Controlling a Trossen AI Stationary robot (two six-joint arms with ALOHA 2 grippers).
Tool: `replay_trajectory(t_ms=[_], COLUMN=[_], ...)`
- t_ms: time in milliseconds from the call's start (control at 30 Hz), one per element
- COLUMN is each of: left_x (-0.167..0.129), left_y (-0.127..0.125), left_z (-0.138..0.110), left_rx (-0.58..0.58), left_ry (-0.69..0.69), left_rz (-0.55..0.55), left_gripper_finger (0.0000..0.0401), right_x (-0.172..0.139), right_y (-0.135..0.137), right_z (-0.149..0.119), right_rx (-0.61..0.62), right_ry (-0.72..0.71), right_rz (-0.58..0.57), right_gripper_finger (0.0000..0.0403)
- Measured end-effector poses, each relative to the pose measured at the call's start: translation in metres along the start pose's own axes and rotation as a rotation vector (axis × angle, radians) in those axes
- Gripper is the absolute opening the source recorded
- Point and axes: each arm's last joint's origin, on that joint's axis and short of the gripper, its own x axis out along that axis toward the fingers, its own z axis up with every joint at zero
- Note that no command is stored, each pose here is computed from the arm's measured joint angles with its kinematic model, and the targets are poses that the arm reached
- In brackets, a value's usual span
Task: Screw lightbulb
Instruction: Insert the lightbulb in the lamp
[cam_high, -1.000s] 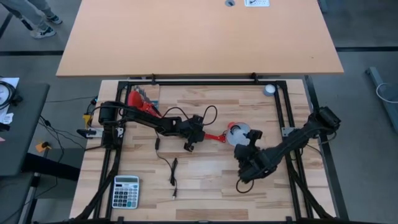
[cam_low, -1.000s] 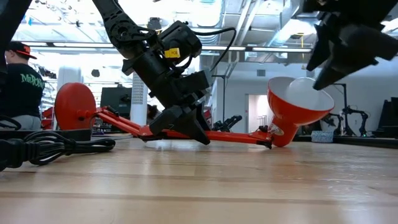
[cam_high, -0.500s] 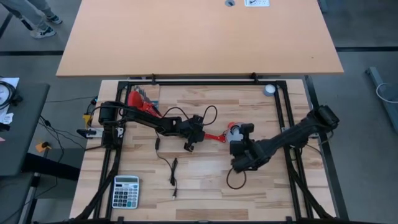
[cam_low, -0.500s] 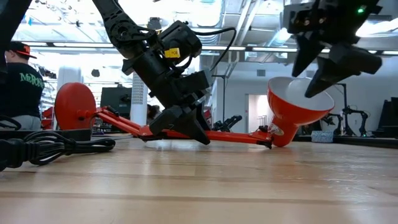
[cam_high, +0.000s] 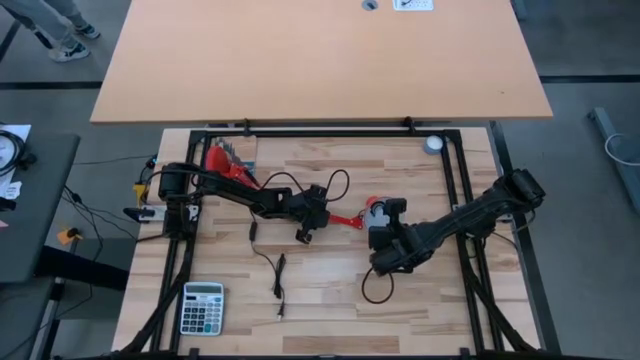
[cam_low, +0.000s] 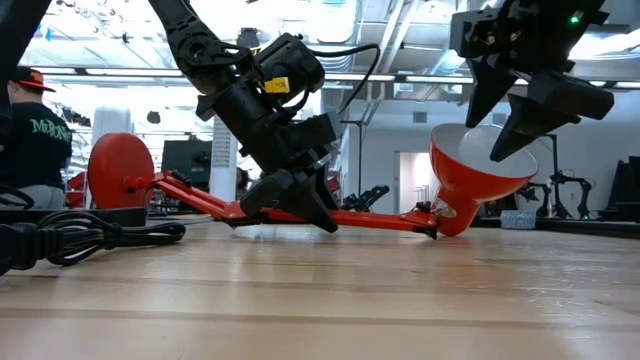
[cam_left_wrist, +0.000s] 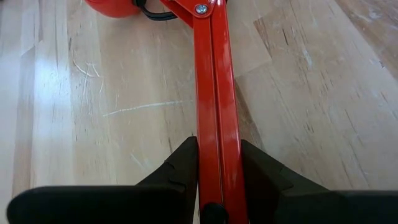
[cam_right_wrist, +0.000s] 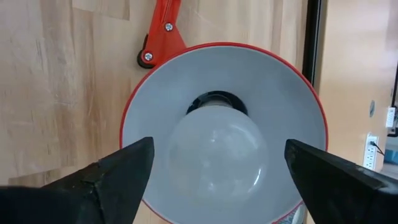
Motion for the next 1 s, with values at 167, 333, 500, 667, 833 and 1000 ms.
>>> replay_trajectory(t_ms=[167, 333, 500, 667, 833, 1000], left_x=[0.0, 0.0, 0.0, 0.0, 0.0, 0.0], left_y=[0.0, 0.0, 0.0, 0.0, 0.0, 0.0], left_z=[0.0, 0.0, 0.0, 0.0, 0.0, 0.0], left_rx=[0.0, 0.0, 0.0, 0.0, 0.0, 0.0], left_ry=[0.0, 0.001, 0.0, 0.0, 0.0, 0.0], left_rz=[0.0, 0.0, 0.0, 0.0, 0.001, 0.001], left_gripper_finger=[0.0082, 0.0082, 0.0082, 0.0082, 0.0082, 0.0082], right_x=[0.0, 0.012, 0.017, 0.017, 0.017, 0.018], right_y=[0.0, 0.011, 0.013, 0.013, 0.013, 0.011], right_z=[0.0, -0.008, -0.011, -0.011, -0.011, -0.011], right_rx=[0.035, 0.05, 0.076, 0.077, 0.086, 0.118], right_ry=[-0.004, -0.017, -0.036, -0.038, -0.039, -0.033], right_rz=[0.0, -0.014, -0.066, -0.082, -0.081, -0.082], right_gripper_finger=[0.0377, 0.0377, 0.0375, 0.0351, 0.0306, 0.0291])
